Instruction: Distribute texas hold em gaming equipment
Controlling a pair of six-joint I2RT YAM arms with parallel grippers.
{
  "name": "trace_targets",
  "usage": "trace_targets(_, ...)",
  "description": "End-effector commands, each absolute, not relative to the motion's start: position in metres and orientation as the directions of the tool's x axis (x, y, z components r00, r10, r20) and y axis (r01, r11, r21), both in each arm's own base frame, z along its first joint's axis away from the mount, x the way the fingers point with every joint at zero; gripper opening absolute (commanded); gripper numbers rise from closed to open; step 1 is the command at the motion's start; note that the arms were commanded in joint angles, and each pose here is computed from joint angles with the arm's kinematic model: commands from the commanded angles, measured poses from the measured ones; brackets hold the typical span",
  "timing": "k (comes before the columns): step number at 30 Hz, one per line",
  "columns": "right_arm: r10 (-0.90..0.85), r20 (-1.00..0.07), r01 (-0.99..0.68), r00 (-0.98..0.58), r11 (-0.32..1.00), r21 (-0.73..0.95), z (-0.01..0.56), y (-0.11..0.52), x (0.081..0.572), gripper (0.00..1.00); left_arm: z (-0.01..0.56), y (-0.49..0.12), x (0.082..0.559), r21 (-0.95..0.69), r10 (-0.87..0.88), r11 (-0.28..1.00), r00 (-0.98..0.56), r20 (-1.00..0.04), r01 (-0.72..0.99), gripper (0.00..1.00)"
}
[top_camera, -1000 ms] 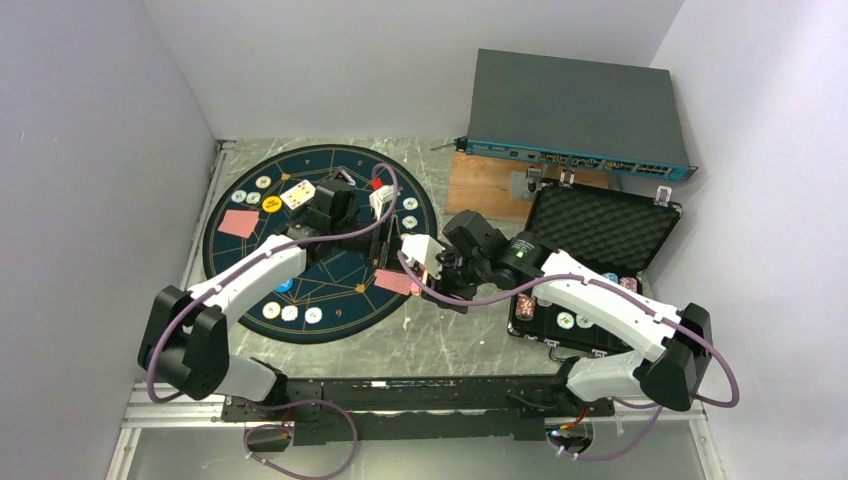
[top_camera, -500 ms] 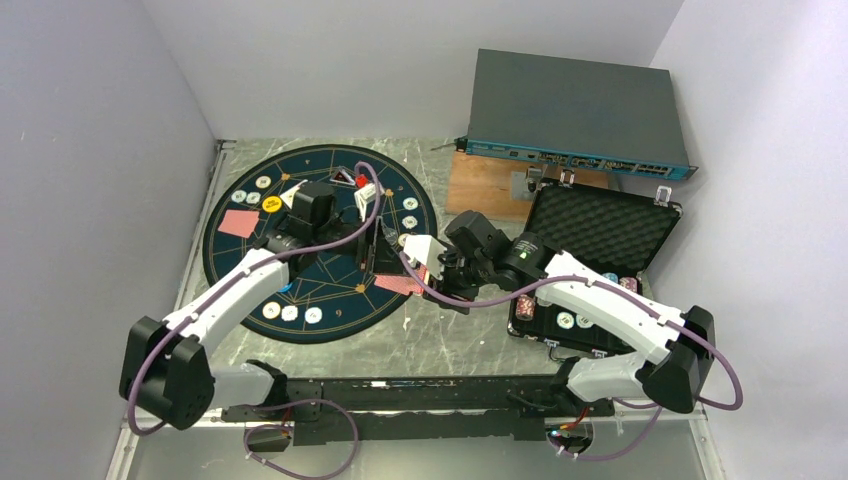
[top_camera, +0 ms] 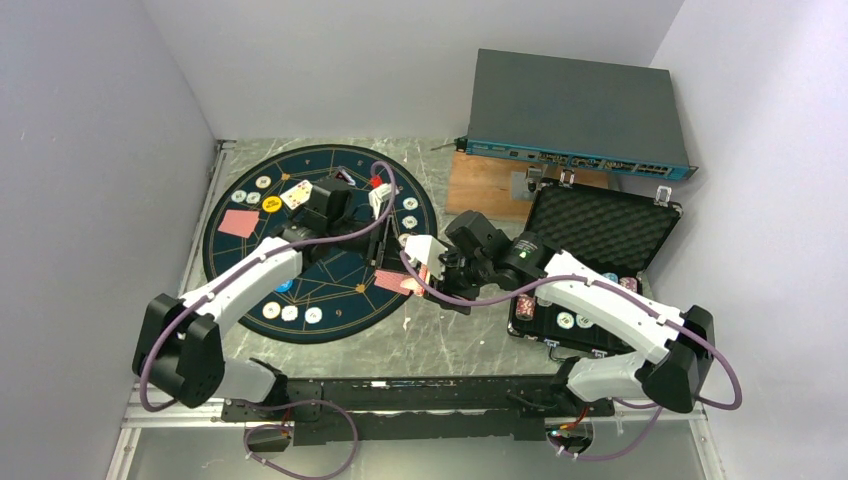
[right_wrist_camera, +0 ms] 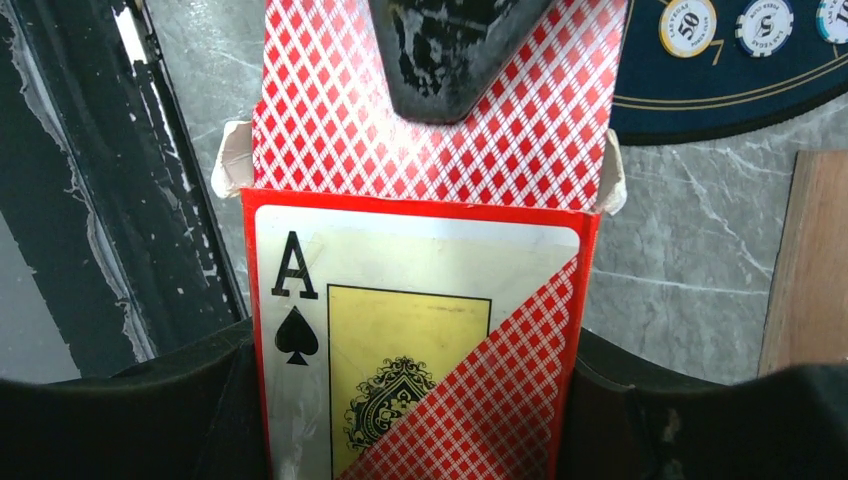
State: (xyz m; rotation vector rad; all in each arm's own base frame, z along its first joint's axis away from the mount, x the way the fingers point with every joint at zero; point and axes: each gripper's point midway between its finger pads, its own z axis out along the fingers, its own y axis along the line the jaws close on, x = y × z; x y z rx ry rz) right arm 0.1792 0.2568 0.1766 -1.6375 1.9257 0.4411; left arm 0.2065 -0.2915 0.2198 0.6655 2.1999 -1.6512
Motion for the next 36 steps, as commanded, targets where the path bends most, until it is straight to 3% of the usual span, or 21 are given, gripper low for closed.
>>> trace_targets(1,-0.700,-0.713,-0.968,-0.032,0.201,-0.153,0.212,0.273,0.183,0.00,0.239,-0.283,0.207,-0.769,0.143,0.197,-0.793,-0.592,0.609,0.34)
trace_targets(6,-0.704,-0.709,-0.967,-0.039,0.205,-0.150,0.209,0.270,0.181,0.00,0.243,-0.272,0.196,-0.756,0.135,0.184,-0.779,-0.613,0.628,0.11)
trace_targets(16,-0.713,-0.700,-0.966,-0.045,0.209,-0.151,0.205,0.262,0.177,0.00,0.231,-0.201,0.227,-0.642,0.129,0.355,-0.715,-0.687,0.680,0.00)
trace_targets(21,-0.714,-0.699,-0.967,-0.050,0.210,-0.146,0.204,0.261,0.176,0.00,0.234,-0.151,0.264,-0.399,0.218,0.452,-0.533,-0.817,0.798,0.00)
trace_targets(24,-0.717,-0.696,-0.967,-0.052,0.210,-0.144,0.202,0.260,0.176,0.00,0.228,-0.116,0.301,-0.057,0.395,0.462,-0.263,-0.880,0.885,0.00)
trace_targets(27,-0.720,-0.692,-0.968,-0.058,0.211,-0.138,0.200,0.260,0.176,0.00,0.212,-0.090,0.336,0.332,0.603,0.333,0.072,-0.795,0.883,0.00)
trace_targets(30,-0.723,-0.688,-0.967,-0.065,0.215,-0.134,0.199,0.260,0.176,0.00,0.196,-0.078,0.363,0.603,0.714,0.067,0.384,-0.585,0.795,0.00)
trace_targets(32,-0.724,-0.686,-0.967,-0.069,0.217,-0.131,0.198,0.261,0.176,0.00,0.189,-0.071,0.384,0.680,0.726,-0.056,0.497,-0.475,0.731,0.00)
trace_targets(36,-0.729,-0.681,-0.967,-0.071,0.217,-0.132,0.196,0.261,0.177,0.00,0.178,-0.060,0.424,0.705,0.705,-0.201,0.600,-0.378,0.681,0.00)
